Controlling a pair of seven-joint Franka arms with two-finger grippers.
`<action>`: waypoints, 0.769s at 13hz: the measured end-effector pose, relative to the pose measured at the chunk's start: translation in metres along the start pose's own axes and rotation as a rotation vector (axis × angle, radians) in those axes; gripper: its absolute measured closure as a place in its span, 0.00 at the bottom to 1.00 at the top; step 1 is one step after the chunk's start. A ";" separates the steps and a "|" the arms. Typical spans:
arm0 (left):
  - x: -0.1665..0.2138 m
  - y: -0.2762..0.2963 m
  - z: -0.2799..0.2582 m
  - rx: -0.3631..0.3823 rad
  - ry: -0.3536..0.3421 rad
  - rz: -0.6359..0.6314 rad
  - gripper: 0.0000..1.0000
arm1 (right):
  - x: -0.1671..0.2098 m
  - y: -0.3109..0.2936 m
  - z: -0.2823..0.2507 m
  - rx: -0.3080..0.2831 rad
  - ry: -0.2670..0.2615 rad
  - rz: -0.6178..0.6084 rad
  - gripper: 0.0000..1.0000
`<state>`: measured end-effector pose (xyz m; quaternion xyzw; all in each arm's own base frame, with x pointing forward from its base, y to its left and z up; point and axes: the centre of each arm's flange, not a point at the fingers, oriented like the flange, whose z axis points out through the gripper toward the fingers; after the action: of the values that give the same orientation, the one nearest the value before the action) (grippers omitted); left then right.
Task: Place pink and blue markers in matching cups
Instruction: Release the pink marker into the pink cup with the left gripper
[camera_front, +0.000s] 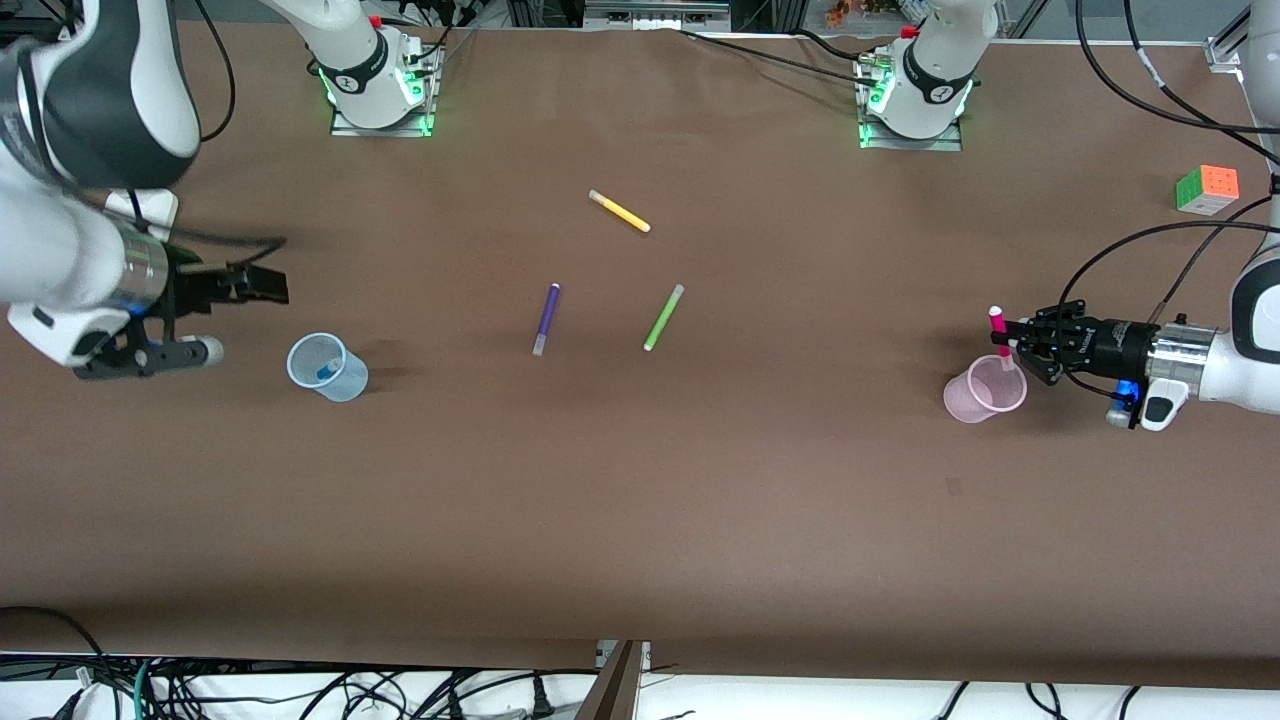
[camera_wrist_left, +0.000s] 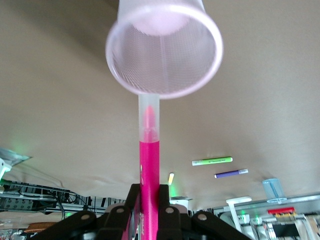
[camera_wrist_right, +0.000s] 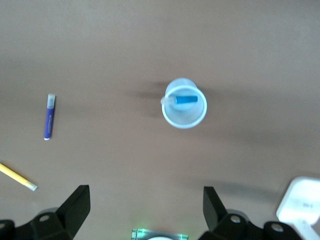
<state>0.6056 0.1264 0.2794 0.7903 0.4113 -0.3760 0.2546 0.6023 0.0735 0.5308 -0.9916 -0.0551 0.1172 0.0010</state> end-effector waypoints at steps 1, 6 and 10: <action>0.008 -0.005 0.001 -0.007 -0.010 0.007 0.82 | -0.013 -0.001 -0.006 -0.001 0.006 0.002 0.00; 0.028 0.002 0.007 -0.088 -0.030 0.045 0.82 | -0.057 0.028 -0.031 0.015 0.051 0.047 0.00; 0.044 0.000 0.010 -0.120 -0.022 0.085 0.82 | -0.071 0.038 -0.054 0.019 0.104 0.064 0.00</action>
<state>0.6187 0.1390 0.2383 0.7861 0.3965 -0.3482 0.3219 0.5501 0.0289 0.5995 -0.9975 -0.0219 0.0661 0.0094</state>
